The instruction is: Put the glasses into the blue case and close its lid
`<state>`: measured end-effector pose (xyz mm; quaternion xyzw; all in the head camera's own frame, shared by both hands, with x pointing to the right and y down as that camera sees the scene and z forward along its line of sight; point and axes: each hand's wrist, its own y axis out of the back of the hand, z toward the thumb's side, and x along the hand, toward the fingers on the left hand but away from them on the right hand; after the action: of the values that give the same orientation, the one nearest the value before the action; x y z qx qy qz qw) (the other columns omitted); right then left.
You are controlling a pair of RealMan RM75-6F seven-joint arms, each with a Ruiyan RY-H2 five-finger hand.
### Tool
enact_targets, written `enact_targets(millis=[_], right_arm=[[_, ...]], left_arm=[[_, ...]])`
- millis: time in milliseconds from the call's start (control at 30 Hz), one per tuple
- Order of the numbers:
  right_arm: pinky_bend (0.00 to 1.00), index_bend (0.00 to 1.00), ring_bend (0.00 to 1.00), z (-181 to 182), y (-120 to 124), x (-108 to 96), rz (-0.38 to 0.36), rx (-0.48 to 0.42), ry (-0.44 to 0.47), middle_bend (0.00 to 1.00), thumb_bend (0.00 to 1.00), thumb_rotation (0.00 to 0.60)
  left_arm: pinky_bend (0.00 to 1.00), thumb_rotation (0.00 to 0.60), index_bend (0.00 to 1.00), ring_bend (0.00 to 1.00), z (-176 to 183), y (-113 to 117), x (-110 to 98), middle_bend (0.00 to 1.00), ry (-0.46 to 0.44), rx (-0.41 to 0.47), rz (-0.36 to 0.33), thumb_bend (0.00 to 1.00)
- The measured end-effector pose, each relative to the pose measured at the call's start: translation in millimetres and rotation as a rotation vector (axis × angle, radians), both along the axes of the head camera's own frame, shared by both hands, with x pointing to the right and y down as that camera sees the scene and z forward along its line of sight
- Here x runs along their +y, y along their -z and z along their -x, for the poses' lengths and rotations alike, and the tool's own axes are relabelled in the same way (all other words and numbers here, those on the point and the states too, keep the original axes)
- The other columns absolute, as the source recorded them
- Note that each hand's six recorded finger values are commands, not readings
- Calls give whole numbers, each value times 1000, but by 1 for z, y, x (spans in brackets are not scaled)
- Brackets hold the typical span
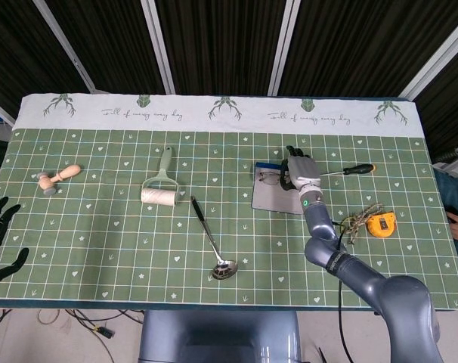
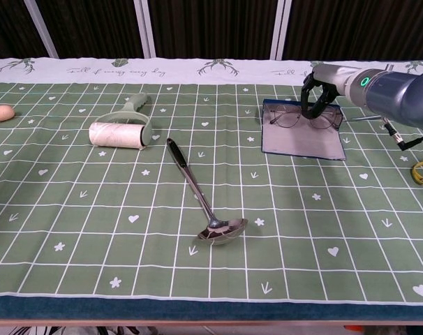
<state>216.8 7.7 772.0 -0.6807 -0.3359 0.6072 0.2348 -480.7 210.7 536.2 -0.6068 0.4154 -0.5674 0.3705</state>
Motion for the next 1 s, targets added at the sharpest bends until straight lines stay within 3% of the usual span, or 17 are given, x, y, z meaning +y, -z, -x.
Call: enact_targets(millis=[200, 467, 600, 767, 900, 967, 1000], right_arm=[[186, 605, 73, 2, -2, -4, 2, -8, -10, 87, 452, 600], [186, 259, 45, 0, -7, -6, 22, 7, 0, 80, 299, 600], [186, 156, 45, -2, -6, -9, 10, 19, -2, 79, 223, 600], [186, 134, 53, -3, 2, -12, -38, 23, -9, 80, 195, 600], [193, 132, 153, 2, 13, -10, -94, -6, -6, 120, 196, 600], [270, 132, 228, 8, 21, -6, -133, -27, 14, 177, 227, 600], [354, 132, 278, 11, 26, -3, -152, -35, 27, 221, 267, 600]], left_arm=[[0, 600, 98, 0, 0, 0, 0, 0, 0, 1, 0, 316], [0, 600, 98, 0, 0, 1, 0, 0, 1, -1, 0, 316], [0, 600, 98, 0, 0, 1, 0, 0, 2, 0, -1, 316], [0, 600, 98, 0, 0, 1, 0, 0, -1, -3, -1, 316], [0, 600, 98, 0, 0, 0, 1, 0, -3, -6, 1, 316], [0, 600, 98, 0, 0, 0, 1, 0, -4, -6, 2, 316], [0, 600, 98, 0, 0, -1, 1, 0, -5, -7, 3, 316]])
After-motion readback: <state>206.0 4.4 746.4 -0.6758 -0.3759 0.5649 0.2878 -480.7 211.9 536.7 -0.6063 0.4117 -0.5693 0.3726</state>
